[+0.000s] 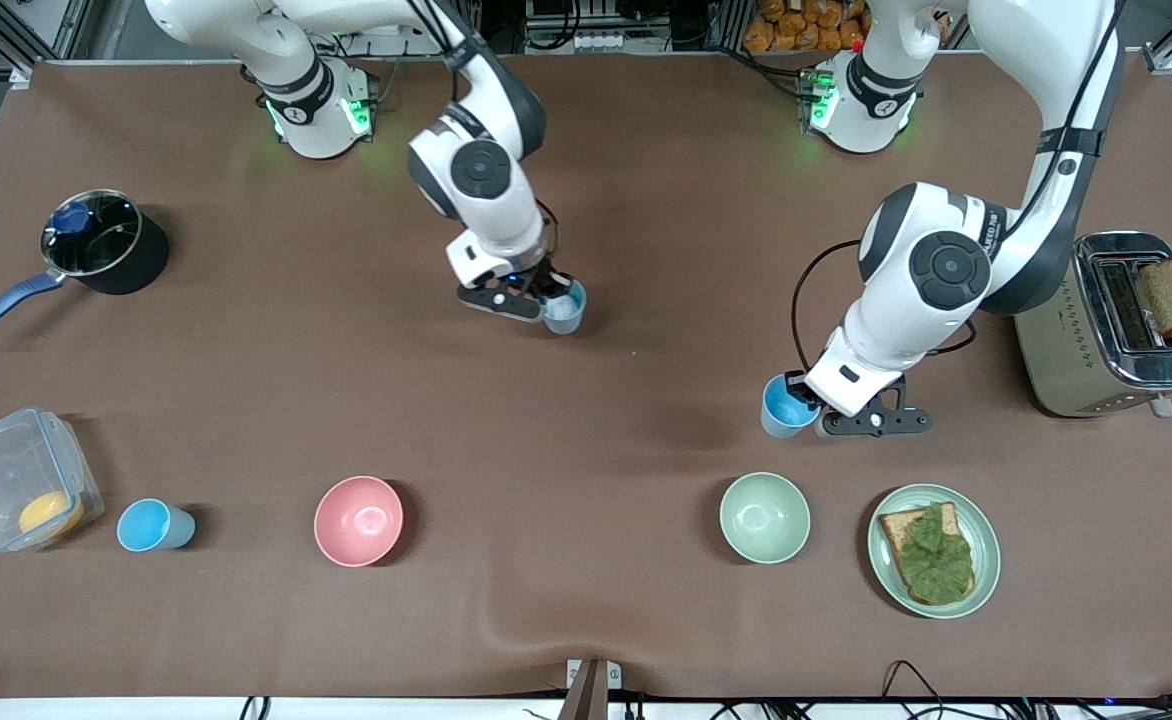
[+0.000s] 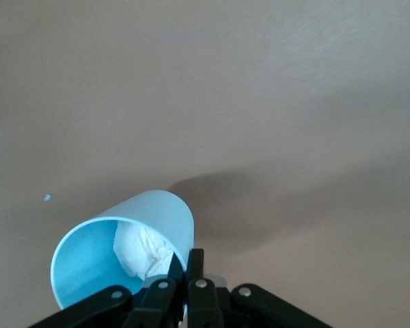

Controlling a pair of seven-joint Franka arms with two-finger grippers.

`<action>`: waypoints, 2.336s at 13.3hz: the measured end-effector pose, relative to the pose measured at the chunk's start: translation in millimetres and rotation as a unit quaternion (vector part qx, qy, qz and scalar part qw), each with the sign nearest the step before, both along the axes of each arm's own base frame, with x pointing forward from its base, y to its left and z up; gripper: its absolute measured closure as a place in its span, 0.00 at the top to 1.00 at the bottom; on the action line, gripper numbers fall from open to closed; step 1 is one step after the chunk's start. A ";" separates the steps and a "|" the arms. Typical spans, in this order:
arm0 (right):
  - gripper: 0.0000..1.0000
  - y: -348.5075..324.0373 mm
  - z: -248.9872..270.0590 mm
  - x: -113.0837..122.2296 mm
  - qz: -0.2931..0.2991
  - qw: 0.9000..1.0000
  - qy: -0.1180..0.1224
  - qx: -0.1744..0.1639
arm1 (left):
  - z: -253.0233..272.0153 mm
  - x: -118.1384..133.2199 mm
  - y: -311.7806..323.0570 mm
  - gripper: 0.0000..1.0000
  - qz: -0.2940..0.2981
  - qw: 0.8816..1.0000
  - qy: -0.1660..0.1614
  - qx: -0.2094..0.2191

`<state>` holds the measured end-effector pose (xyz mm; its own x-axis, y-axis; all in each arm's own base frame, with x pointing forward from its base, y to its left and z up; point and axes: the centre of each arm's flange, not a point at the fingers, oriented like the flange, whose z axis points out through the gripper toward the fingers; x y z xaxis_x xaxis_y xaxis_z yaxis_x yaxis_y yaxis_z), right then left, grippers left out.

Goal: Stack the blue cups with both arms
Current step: 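Lift both held cups and carry them toward the table middle, then set the right cup down and open the right gripper while the left approaches, then lower the left cup into the placed cup while the right gripper withdraws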

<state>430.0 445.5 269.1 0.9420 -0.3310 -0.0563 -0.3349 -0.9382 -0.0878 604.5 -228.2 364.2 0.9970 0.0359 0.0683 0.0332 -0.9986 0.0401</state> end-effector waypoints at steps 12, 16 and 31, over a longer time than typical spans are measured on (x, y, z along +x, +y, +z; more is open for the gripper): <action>1.00 -65.2 93.3 86.2 -0.023 0.996 0.069 -0.044 | -13.3 -68.3 -133.7 0.04 0.077 0.997 0.020 -0.007; 1.00 -165.7 158.9 140.7 -0.005 0.996 0.078 -0.031 | -5.8 -109.1 -193.4 0.04 0.103 0.994 0.019 -0.016; 1.00 -428.1 349.6 145.9 0.147 0.988 0.031 0.016 | -27.3 -188.2 -306.7 0.04 0.148 0.988 0.038 -0.023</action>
